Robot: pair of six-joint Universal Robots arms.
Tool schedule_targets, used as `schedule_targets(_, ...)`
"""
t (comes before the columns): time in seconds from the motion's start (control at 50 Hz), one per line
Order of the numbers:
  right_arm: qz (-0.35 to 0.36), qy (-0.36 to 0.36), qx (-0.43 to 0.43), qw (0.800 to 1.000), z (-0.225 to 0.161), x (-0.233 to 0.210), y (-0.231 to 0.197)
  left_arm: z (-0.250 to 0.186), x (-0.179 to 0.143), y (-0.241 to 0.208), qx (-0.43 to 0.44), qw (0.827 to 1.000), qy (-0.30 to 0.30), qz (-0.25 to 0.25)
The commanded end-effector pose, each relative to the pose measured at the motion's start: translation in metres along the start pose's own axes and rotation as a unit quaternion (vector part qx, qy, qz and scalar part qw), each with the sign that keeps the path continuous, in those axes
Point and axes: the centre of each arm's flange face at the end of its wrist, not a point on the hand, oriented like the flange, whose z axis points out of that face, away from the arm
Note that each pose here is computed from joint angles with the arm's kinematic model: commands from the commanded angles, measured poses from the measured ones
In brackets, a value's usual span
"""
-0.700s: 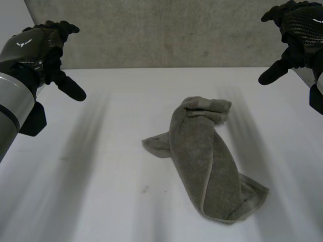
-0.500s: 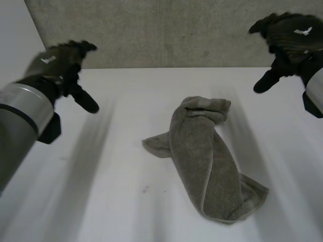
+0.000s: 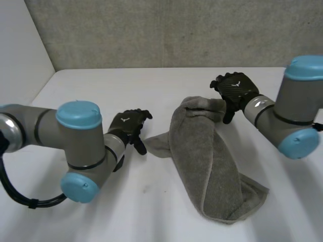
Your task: Fold the towel.
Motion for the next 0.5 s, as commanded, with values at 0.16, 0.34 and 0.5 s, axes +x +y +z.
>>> schedule_targets(0.16,0.014,0.028,0.022,0.999,0.054,-0.011,0.04,0.028,0.004,0.022,0.005,0.999,0.023,0.031)
schedule_targets(0.34,0.013,0.038,0.023,0.999,0.062,-0.011,0.044,0.031,0.014,0.028,0.002,0.998,0.056,0.043)
schedule_targets(0.5,0.012,0.035,0.025,0.999,0.064,-0.012,0.045,0.032,0.018,0.031,0.0,0.997,0.061,0.045)
